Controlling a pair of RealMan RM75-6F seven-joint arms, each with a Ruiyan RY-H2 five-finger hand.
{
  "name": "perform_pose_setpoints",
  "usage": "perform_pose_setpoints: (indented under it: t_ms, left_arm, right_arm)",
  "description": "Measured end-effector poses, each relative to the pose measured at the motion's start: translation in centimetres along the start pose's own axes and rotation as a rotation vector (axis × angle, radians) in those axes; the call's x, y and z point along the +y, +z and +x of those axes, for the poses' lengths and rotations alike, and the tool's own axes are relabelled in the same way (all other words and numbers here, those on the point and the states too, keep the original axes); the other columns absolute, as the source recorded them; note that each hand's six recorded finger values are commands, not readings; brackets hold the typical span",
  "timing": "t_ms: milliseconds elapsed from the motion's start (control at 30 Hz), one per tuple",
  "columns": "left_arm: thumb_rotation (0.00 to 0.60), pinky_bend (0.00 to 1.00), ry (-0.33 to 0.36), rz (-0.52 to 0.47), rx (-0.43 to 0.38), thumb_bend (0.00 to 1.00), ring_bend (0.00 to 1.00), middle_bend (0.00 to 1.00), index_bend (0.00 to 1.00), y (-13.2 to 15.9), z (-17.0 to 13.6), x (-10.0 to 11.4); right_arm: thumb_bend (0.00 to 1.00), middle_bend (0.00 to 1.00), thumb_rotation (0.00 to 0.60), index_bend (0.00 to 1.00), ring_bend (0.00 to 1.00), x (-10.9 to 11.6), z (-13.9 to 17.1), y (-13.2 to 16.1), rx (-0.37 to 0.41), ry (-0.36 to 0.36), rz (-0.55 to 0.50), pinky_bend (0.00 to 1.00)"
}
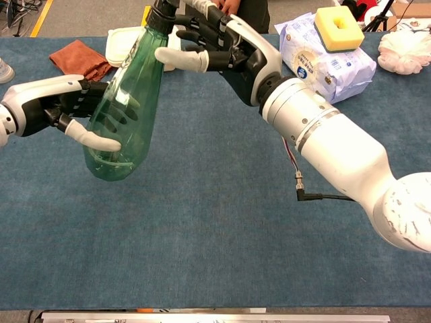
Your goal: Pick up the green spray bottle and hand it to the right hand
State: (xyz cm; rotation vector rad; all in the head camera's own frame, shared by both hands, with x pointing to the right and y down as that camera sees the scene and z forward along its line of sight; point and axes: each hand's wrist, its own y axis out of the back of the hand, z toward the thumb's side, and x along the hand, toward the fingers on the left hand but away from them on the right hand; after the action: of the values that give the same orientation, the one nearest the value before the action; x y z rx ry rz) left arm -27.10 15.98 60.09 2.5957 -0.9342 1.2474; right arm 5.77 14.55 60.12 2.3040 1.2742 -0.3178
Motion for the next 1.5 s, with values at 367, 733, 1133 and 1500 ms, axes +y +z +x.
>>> perform_pose_setpoints:
  t_ms: [367,733,1133,1500]
  left_arm:
    - [0.600,0.56,-0.021,-0.014,-0.002,0.27,0.39,0.43,0.40,0.4,0.0,-0.6]
    - [0.600,0.56,-0.049,-0.070,0.016,0.27,0.39,0.43,0.40,0.6,0.0,-0.9]
    - [0.600,0.56,-0.074,-0.097,0.016,0.27,0.39,0.43,0.40,1.0,0.0,-1.1]
    - [0.600,0.56,-0.076,-0.102,0.014,0.27,0.39,0.43,0.40,1.0,0.3,-1.1]
  right_arm:
    - [0.00,0.18,0.600,0.06,0.10,-1.4,-0.9,0.6,0.014,0.021,-0.007,0.06]
    - [0.25,0.25,0.600,0.06,0.15,-3.0,-2.1,1.0,0.031,0.013,-0.047,0.16]
    - [0.34,0.29,0.600,0.08,0.29,-3.7,-2.7,0.9,0.027,-0.001,-0.087,0.28]
    - [0.57,0.37,0.600,0.37,0.37,-3.9,-2.7,0.8,0.018,-0.007,-0.106,0.38]
